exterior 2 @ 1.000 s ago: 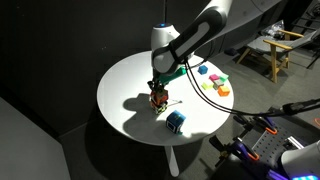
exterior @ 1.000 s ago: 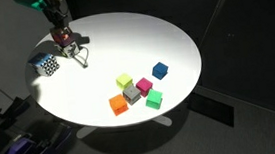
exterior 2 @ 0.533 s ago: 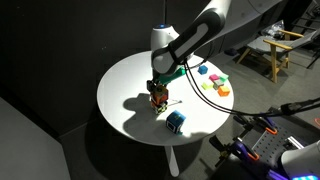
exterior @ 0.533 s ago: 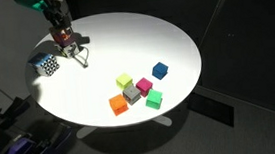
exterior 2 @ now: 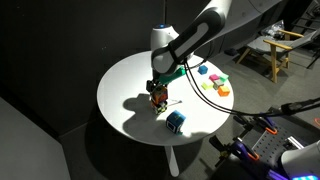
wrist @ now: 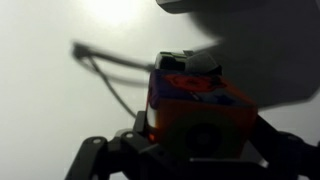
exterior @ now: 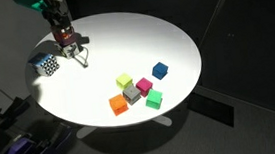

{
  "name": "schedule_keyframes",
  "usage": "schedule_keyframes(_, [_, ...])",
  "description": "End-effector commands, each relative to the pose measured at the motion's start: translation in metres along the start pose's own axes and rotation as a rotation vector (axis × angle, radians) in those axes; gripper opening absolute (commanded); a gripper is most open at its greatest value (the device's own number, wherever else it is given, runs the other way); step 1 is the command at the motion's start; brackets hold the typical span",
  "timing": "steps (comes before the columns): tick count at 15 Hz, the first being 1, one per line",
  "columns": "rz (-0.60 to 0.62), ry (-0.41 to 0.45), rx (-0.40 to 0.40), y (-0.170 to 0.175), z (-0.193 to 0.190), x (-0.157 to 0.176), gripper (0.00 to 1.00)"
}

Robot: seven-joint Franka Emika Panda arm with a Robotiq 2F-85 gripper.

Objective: Pick up the square toy on the right and put it on top of the square toy at the back of the table.

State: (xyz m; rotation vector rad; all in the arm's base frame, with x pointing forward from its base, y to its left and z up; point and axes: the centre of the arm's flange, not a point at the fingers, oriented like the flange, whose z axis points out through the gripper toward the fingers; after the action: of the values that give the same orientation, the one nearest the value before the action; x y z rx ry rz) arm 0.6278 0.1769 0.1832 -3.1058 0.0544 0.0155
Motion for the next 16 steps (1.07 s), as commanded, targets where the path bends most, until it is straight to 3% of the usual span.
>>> schedule_keyframes(1, [-0.022,-0.022,0.036,0.010,-0.017,-0.010,1.00])
schedule_keyframes(16, [-0.095,-0.024,0.138,0.039,-0.049,-0.047,1.00])
